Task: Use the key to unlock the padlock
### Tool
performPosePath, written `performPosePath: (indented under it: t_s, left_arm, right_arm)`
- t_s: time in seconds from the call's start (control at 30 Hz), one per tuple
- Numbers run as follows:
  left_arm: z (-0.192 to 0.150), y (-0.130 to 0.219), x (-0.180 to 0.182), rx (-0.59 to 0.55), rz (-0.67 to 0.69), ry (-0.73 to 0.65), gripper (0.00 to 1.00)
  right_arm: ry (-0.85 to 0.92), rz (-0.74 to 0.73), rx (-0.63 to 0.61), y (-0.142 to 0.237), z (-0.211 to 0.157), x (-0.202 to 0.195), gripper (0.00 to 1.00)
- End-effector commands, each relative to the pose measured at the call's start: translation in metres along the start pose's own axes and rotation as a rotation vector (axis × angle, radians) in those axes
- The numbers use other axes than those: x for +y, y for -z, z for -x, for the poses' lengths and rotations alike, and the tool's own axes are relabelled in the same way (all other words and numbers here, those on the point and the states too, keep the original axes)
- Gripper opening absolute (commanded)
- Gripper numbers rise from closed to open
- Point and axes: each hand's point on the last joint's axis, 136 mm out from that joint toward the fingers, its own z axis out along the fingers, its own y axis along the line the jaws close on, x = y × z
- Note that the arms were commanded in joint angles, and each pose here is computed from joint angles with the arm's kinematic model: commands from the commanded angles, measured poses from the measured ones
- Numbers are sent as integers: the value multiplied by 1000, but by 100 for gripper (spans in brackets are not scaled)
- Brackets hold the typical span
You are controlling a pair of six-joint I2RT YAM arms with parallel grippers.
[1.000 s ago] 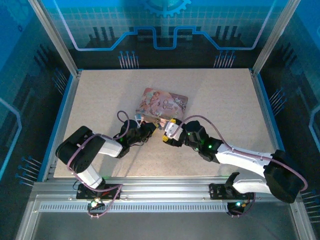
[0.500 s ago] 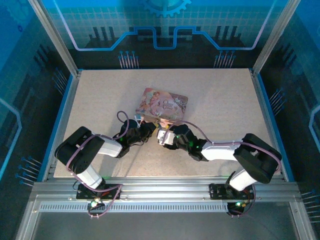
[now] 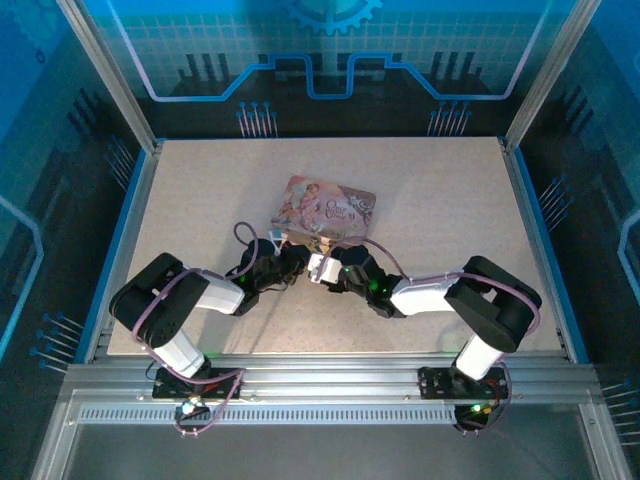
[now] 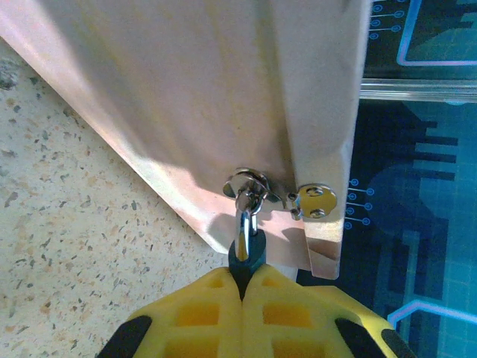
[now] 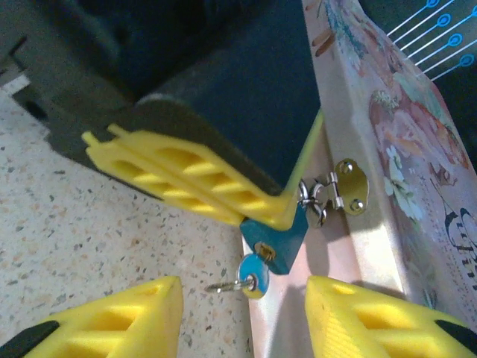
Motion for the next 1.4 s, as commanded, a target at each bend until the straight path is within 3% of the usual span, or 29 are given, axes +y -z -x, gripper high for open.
performPosePath:
  t_s: [0.0, 0.47, 1.07, 1.37]
  left_arm:
    - [2, 1, -42, -7, -120, -18, 0]
    - [1, 0, -39, -2, -117, -8, 0]
    - [0, -2, -37, 0, -113, -5, 0]
    - [0, -1, -37, 1, -114, -5, 0]
  right_arm:
    - [-24, -34, -30, -5, 13, -6, 45]
    - [-45, -61, -7, -13, 9, -9, 27]
    - [-73, -98, -33, -12, 16, -18, 16]
    - [-103, -98, -41, -11, 17, -19, 1]
